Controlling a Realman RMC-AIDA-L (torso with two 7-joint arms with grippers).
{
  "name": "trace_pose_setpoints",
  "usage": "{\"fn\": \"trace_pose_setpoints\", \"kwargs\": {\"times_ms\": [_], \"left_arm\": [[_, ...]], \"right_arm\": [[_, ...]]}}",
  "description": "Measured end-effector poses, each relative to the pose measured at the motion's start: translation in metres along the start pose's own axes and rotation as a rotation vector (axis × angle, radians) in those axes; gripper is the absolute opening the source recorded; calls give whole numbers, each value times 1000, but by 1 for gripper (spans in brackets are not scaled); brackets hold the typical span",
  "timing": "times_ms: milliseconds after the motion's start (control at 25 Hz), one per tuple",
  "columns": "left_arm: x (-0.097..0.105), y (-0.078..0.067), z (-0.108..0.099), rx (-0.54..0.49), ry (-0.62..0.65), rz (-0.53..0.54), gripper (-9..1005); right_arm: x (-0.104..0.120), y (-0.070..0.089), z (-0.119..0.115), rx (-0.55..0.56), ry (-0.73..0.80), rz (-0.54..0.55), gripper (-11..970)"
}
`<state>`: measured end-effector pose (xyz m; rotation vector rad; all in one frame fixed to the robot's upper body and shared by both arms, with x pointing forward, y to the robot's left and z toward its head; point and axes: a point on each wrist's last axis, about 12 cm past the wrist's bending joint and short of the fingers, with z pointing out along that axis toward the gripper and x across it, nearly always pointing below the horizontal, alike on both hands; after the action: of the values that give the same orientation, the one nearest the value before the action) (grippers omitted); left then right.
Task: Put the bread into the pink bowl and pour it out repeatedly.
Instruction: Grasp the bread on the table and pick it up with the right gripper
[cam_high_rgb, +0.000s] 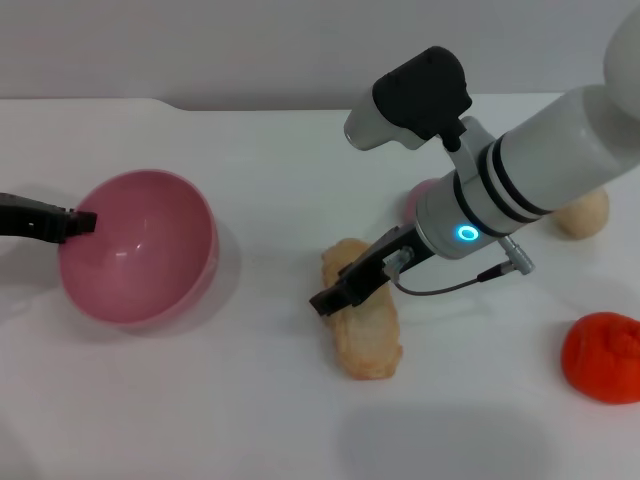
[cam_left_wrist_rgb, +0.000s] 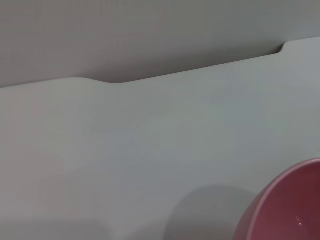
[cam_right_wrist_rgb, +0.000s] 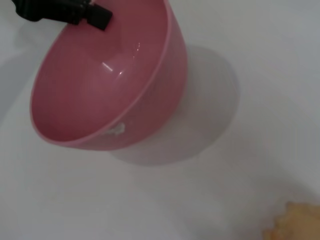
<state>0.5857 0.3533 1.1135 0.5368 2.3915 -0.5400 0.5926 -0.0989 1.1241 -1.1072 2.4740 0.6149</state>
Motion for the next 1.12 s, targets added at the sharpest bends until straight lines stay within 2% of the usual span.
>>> {"fn": "trace_pose_setpoints", "kwargs": {"times_ms": [520,1120], "left_arm": [[0,1,-1,-3,4,4,45],[0,-2,2,6,11,6,45]], "right_arm": [[9,-2,7,-17,20,34,566],[24,-14,8,6,28,81,564]]}}
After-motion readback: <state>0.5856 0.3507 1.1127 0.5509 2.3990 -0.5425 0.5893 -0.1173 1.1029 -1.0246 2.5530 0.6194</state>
